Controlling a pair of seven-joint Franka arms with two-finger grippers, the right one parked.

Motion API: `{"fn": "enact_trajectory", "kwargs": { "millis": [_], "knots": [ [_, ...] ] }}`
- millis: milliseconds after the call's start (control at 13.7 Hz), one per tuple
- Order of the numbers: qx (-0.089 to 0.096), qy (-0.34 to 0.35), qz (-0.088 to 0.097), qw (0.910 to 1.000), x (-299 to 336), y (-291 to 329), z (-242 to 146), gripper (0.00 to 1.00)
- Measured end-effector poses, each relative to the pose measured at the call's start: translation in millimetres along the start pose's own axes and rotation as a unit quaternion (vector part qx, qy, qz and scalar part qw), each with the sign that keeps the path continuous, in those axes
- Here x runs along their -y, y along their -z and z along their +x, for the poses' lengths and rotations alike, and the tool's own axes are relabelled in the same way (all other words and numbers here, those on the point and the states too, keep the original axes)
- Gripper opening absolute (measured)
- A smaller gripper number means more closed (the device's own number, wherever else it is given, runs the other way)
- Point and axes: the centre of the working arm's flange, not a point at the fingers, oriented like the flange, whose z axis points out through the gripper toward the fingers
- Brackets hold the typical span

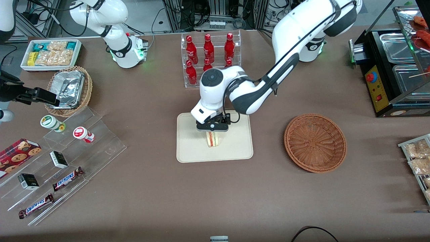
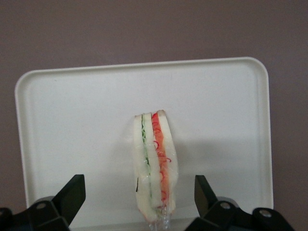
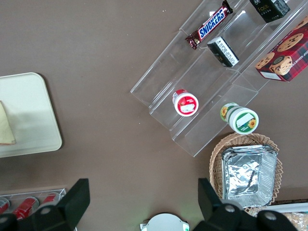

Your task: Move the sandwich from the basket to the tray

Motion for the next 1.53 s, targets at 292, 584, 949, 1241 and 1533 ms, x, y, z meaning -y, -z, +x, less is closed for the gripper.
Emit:
{"fn": "enact_trajectory", "kwargs": {
  "millis": [292,584,949,1241,1533],
  "knots": [
    [-0.007,0.051,0.038,0.9979,44,86,26,1.00],
    [0.026,0.075,0.050,0.9956,120,165,56,1.00],
    [0.057,0.051,0.050,0.9958,207,230,74,1.00],
    [0.084,0.037,0.057,0.9942,268,248,86,1.00],
    [0.109,0.017,0.045,0.9929,352,272,98,1.00]
  ]
}}
